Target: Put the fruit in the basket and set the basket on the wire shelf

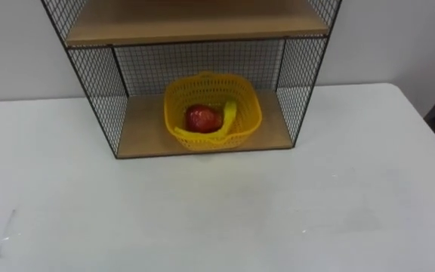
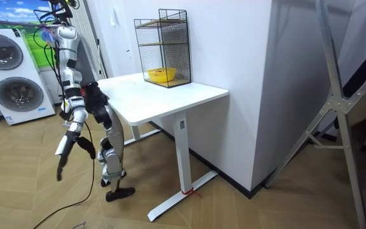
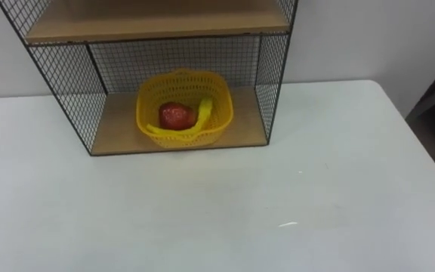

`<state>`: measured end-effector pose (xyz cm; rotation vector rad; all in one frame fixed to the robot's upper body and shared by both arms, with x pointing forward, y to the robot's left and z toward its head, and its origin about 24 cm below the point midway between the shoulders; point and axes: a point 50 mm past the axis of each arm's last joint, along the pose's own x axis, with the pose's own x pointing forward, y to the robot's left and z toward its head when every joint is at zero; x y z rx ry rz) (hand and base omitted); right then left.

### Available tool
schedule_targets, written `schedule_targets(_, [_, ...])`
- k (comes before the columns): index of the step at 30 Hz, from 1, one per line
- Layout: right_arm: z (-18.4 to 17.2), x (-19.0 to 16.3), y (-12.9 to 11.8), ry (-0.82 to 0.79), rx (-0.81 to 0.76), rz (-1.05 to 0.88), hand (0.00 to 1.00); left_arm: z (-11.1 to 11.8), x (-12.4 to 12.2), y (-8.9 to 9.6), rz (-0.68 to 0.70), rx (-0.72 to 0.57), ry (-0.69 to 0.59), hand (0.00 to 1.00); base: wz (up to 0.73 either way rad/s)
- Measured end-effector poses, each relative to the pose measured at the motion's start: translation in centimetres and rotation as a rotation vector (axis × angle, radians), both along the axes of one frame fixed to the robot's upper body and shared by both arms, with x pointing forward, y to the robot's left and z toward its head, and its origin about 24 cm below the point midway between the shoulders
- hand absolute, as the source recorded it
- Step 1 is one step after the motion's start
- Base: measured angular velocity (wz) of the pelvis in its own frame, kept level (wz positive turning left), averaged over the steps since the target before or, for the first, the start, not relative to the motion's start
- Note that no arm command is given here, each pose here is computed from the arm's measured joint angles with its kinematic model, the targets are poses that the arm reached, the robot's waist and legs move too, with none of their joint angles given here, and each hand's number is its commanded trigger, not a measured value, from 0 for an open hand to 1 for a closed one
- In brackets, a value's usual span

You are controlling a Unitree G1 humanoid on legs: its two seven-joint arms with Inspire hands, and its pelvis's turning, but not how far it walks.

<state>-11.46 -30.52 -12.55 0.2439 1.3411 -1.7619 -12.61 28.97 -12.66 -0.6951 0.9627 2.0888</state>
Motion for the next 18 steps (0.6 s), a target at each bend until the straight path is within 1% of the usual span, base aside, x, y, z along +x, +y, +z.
schedule_targets(1, [-0.4,0.6,0.3,0.012,0.043,0.073,0.0,-0.2,0.0,-0.4,-0.047,-0.036,0.01,0.0,-0.12])
schedule_targets(2, [-0.8,1.2,0.7,0.044,0.115,0.208,0.0,-0.7,0.2,-1.0,-0.152,-0.104,0.027,0.0,-0.06])
schedule_targets(3, [-1.3,2.4,0.9,0.053,0.177,0.332,0.0,-1.2,1.3,-1.3,-0.28,-0.157,0.024,0.0,0.0])
schedule_targets(4, [-1.4,2.7,1.1,0.06,0.208,0.389,0.0,-1.4,1.7,-1.3,-0.349,-0.179,0.026,0.0,0.0])
schedule_targets(6, [-2.2,5.4,1.4,0.041,0.299,0.579,0.0,-2.1,3.8,-1.6,-0.624,-0.26,0.03,0.0,0.0])
schedule_targets(7, [-2.4,6.0,1.5,0.036,0.32,0.618,0.0,-2.2,4.4,-1.7,-0.688,-0.279,0.028,0.0,0.07])
schedule_targets(9, [-2.8,7.6,1.9,0.017,0.383,0.752,0.0,-2.8,6.4,-2.1,-0.944,-0.356,0.055,0.0,0.08])
schedule_targets(10, [-2.9,8.0,1.9,0.014,0.397,0.778,0.0,-2.9,6.9,-2.2,-1.015,-0.376,0.072,0.0,0.04])
schedule_targets(12, [-3.1,9.0,2.2,0.024,0.451,0.889,0.0,-3.3,8.7,-2.6,-1.234,-0.438,0.119,0.0,0.05])
schedule_targets(15, [-3.3,9.8,2.5,0.062,0.515,1.023,0.0,-3.5,10.4,-3.0,-1.409,-0.48,0.152,0.0,0.0])
schedule_targets(16, [-3.3,9.8,2.6,0.069,0.528,1.042,0.0,-3.6,10.7,-3.1,-1.429,-0.486,0.155,0.0,0.0])
schedule_targets(18, [-3.5,10.1,3.1,0.083,0.584,1.11,0.0,-3.7,11.9,-3.4,-1.499,-0.504,0.156,0.0,0.0])
